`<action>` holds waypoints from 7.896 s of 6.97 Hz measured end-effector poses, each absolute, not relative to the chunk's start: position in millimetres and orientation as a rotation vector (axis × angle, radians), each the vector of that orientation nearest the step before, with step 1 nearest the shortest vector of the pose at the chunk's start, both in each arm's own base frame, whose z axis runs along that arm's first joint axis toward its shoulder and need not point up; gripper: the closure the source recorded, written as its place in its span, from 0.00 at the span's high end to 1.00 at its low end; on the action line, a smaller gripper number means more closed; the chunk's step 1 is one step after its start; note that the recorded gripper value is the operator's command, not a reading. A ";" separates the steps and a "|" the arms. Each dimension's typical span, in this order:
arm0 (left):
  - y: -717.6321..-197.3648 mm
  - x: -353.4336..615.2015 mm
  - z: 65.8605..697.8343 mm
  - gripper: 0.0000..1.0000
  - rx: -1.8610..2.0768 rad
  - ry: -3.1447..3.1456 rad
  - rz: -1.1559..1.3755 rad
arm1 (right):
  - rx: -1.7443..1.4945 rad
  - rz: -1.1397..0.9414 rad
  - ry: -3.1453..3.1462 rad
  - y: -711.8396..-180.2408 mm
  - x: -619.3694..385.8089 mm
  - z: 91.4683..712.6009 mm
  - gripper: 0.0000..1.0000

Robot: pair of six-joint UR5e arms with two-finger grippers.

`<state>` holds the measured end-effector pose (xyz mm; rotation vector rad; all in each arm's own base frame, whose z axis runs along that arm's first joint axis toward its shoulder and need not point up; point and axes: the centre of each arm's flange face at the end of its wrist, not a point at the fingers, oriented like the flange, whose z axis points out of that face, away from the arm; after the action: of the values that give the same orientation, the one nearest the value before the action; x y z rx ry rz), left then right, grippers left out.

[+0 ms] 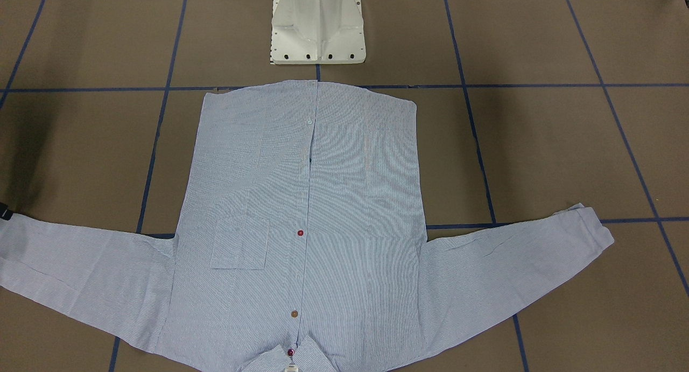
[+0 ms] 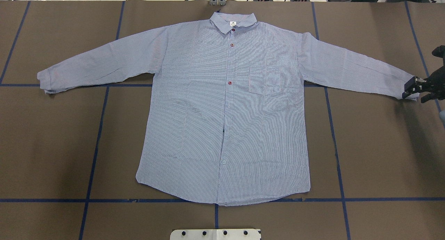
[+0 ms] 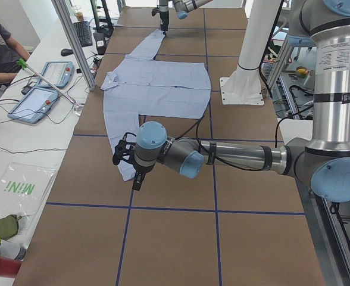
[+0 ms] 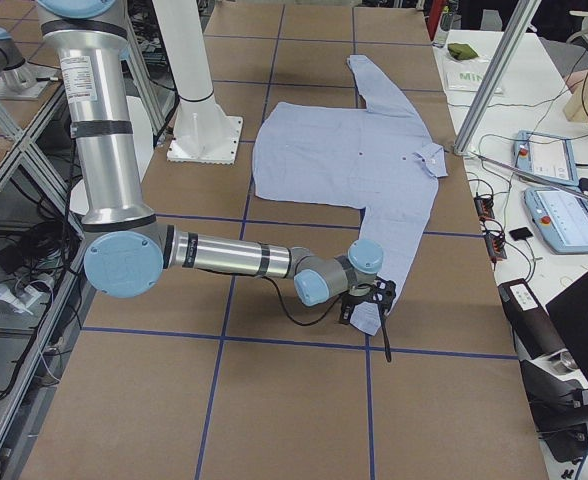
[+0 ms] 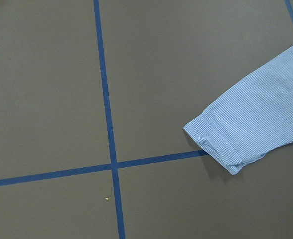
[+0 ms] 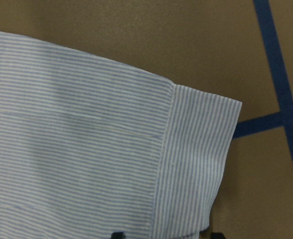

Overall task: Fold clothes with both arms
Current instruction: 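Grasp the sleeve cuff with the right gripper and lift it, then carry the sleeve with the right gripper across the shirt toward the collar, then release the sleeve and raise the right gripper while the left gripper grasps the other cuff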

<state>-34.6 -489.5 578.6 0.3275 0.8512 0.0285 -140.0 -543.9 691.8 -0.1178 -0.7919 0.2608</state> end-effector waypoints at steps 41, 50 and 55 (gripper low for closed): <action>-510.2 17.5 581.6 0.98 0.217 0.879 -0.103 | 0.248 0.467 -1.167 -565.0 -548.3 145.0 0.99; -569.1 196.9 628.1 0.54 0.044 1.007 -0.196 | 0.154 0.391 -1.133 -551.6 -367.6 291.4 0.99; -565.6 207.0 631.3 0.00 0.032 1.003 -0.181 | 0.162 0.385 -1.112 -552.5 -368.8 302.8 0.99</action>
<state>207.0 -565.6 631.3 0.0322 1.0025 -0.1805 -368.8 -552.5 302.8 0.1621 -1.1118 0.3849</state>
